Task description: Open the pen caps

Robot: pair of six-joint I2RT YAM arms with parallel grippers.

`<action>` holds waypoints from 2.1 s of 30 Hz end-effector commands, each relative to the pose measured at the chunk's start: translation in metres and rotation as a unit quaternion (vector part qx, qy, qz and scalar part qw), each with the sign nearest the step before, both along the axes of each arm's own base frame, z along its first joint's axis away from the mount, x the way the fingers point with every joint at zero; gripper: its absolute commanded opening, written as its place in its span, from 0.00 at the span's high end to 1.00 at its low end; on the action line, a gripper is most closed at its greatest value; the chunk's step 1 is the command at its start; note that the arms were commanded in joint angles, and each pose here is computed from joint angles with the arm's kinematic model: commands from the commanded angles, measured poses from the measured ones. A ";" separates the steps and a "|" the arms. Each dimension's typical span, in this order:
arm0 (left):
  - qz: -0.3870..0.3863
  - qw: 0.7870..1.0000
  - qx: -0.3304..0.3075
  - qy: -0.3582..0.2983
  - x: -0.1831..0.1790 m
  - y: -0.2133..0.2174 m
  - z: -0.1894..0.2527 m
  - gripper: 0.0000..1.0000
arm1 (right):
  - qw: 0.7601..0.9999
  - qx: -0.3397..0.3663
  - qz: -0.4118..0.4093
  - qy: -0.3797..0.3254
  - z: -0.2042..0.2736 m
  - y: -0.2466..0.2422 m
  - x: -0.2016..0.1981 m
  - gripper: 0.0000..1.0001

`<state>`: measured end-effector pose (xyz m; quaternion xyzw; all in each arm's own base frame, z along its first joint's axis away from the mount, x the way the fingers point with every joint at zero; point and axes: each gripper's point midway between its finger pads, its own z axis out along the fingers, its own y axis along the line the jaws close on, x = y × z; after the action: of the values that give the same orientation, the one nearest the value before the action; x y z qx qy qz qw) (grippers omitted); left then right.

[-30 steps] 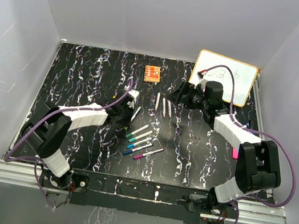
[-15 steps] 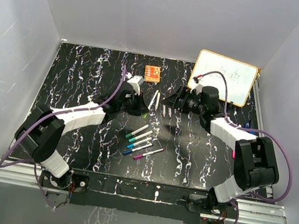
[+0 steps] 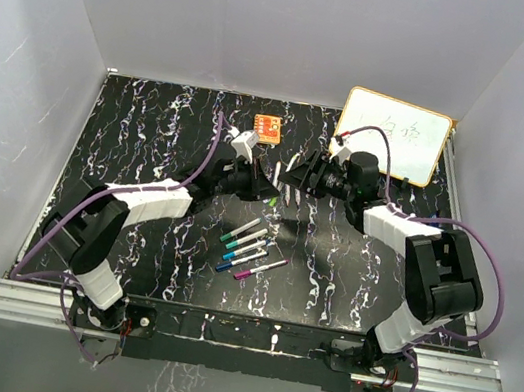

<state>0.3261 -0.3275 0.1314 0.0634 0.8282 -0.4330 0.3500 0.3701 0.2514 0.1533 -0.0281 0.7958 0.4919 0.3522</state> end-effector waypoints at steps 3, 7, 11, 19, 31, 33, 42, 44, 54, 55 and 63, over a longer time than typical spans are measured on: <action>-0.028 0.998 -0.050 -0.015 -0.005 -0.018 0.020 1.00 | 0.999 0.030 0.018 -0.025 0.011 0.011 0.002 0.45; -0.033 0.997 -0.061 -0.015 -0.007 -0.021 0.022 1.00 | 0.999 0.037 0.019 -0.026 0.012 0.013 0.002 0.52; -0.035 0.997 -0.065 -0.016 -0.008 -0.023 0.022 1.00 | 0.999 0.041 0.020 -0.027 0.013 0.014 0.003 0.63; -0.039 0.997 -0.071 -0.012 -0.011 -0.026 0.020 1.00 | 0.998 0.046 0.020 -0.029 0.016 0.015 0.004 0.73; -0.038 0.996 -0.074 -0.017 -0.011 -0.025 0.022 0.64 | 0.998 0.047 0.014 -0.033 0.017 0.013 0.004 1.00; -0.037 0.996 -0.079 -0.025 -0.013 -0.024 0.025 0.59 | 0.998 0.046 0.016 -0.033 0.017 0.013 0.003 1.00; -0.071 0.993 -0.089 -0.021 -0.023 -0.029 0.018 0.57 | 0.998 0.047 0.015 -0.038 0.023 0.012 0.002 1.00; -0.073 0.993 -0.092 -0.018 -0.023 -0.030 0.016 0.57 | 0.998 0.047 0.014 -0.040 0.025 0.012 0.001 1.00; -0.068 0.993 -0.095 -0.005 -0.023 -0.031 0.003 0.59 | 0.998 0.051 0.016 -0.042 0.032 0.012 -0.001 1.00; -0.067 0.993 -0.095 -0.004 -0.023 -0.031 0.002 0.61 | 0.998 0.051 0.017 -0.042 0.032 0.012 -0.001 1.00; -0.074 0.991 -0.108 -0.005 -0.024 -0.034 0.005 0.95 | 0.998 0.051 0.016 -0.043 0.033 0.012 -0.001 1.00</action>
<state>0.3041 -0.3563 0.1256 0.0757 0.7853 -0.5272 0.3157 0.3707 0.2627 0.1583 -0.0211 0.7777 0.5255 0.3445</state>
